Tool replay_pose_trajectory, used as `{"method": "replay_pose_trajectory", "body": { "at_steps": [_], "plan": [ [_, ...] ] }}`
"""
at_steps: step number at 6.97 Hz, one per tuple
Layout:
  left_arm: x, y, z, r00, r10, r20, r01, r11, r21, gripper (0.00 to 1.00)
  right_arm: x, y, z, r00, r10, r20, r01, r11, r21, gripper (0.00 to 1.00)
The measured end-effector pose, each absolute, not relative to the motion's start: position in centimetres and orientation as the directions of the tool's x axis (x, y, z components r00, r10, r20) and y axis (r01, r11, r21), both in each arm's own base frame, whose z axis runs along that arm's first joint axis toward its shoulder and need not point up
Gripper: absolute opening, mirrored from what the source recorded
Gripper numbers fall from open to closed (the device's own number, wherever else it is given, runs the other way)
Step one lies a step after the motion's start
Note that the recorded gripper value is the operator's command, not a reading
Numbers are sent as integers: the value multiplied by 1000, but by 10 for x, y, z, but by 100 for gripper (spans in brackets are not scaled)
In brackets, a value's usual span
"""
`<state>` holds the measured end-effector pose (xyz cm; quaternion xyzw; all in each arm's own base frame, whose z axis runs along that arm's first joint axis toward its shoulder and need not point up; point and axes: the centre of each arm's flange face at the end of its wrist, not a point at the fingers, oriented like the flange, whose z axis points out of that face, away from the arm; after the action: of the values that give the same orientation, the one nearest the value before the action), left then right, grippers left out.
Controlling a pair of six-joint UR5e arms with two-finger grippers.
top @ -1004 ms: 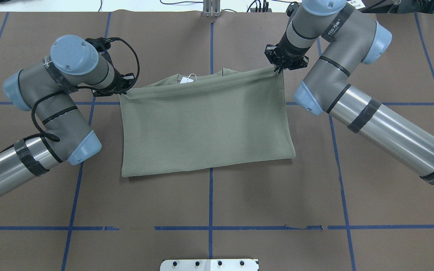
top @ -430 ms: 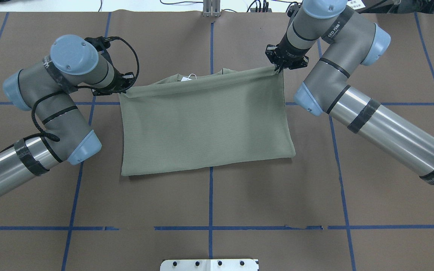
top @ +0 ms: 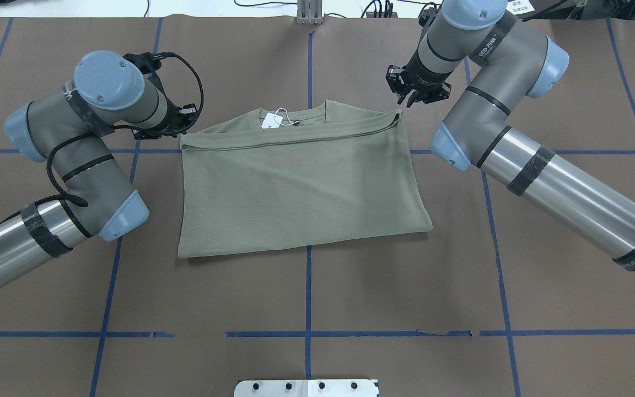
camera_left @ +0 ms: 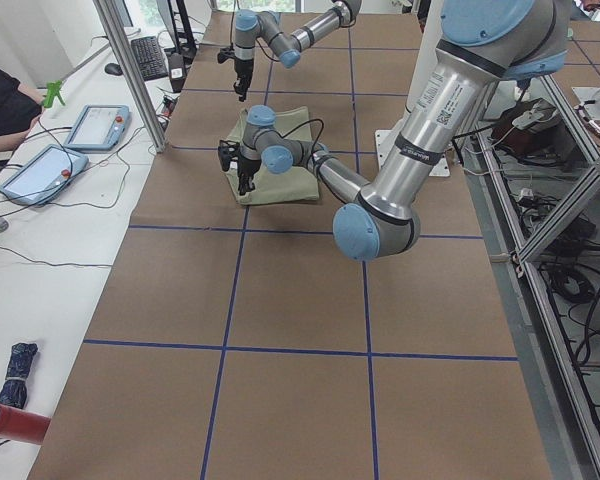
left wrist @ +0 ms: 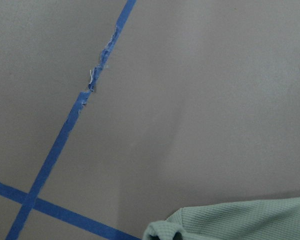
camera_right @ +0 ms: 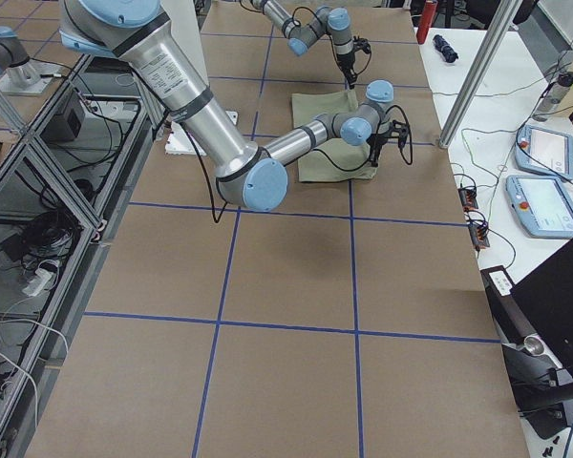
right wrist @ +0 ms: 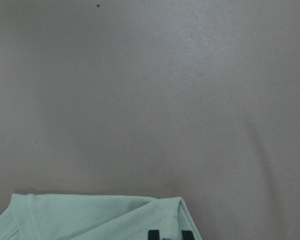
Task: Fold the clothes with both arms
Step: 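Open both grippers and withdraw the left while the right moves to the shirt's side edge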
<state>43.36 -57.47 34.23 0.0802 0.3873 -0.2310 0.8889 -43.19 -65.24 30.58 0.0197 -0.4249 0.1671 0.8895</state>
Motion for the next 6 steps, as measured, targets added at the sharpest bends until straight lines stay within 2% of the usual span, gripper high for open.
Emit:
{"method": "replay_pose_trajectory", "body": {
  "at_steps": [2,4,6],
  "plan": [
    [434,-575,341,592,-346,-727,473,881,-35,98,-436,-649,306,584,272,765,-306,947,-104,100],
    [435,-577,329,585,-339,-737,470,882,-33,99,-430,-636,301,569,260,780,-298,949,-99,100],
    [434,-575,316,573,-332,-749,468,883,-33,99,-417,-573,315,554,225,802,-261,961,-89,99]
  ]
}}
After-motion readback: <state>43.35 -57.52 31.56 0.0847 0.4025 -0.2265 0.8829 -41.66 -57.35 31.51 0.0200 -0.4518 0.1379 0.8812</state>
